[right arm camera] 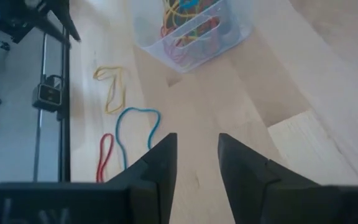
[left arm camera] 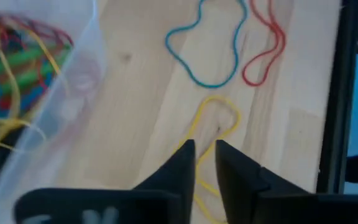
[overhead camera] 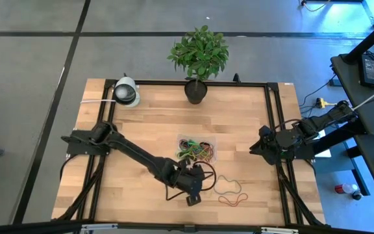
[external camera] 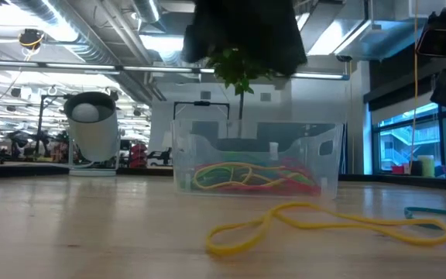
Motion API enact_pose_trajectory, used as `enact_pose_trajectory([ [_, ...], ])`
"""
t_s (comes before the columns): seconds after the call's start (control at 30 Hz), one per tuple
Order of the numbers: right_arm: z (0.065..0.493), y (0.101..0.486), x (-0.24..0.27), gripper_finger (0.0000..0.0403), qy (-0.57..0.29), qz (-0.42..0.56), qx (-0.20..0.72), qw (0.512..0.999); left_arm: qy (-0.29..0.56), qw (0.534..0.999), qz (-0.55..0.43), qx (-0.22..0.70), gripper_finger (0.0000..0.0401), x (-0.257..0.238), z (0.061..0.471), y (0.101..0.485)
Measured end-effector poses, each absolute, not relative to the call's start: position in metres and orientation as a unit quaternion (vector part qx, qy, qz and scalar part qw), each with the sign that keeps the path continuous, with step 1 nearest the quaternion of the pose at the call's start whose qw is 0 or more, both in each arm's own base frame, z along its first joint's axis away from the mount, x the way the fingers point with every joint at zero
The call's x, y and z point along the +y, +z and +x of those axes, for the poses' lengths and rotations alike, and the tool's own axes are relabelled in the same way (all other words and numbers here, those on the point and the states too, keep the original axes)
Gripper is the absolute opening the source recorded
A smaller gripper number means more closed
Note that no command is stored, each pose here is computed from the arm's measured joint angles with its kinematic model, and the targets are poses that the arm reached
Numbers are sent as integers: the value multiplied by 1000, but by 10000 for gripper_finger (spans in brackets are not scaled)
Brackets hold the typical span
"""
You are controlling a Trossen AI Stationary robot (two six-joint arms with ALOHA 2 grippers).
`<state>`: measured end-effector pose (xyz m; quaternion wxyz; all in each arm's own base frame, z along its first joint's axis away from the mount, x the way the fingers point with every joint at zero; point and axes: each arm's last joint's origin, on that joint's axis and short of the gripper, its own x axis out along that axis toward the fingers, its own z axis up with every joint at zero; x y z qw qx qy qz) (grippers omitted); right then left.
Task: Pick and place rubber bands into bin
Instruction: Put the yellow rubber band into the bin
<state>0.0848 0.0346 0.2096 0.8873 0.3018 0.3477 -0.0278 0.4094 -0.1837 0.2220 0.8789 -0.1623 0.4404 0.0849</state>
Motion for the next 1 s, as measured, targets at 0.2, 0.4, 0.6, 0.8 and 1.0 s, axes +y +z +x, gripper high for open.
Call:
enact_pose_trajectory([
  [0.2, 85, 210, 34, 119, -39, 297, 342, 891, 110, 837, -236, 482, 127, -190, 417, 184],
  [0.4, 85, 210, 34, 119, -39, 296, 342, 891, 147, 812, -261, 501, 159, -197, 419, 152],
  [0.6, 85, 210, 34, 119, -40, 296, 341, 891, 136, 817, -212, 519, 149, -210, 415, 132],
  [0.8, 85, 210, 34, 119, -39, 297, 341, 891, 144, 817, -163, 534, 93, -223, 404, 121],
  [1.0, 85, 210, 34, 119, -39, 297, 341, 891, 143, 826, -131, 529, 8, -232, 397, 120],
])
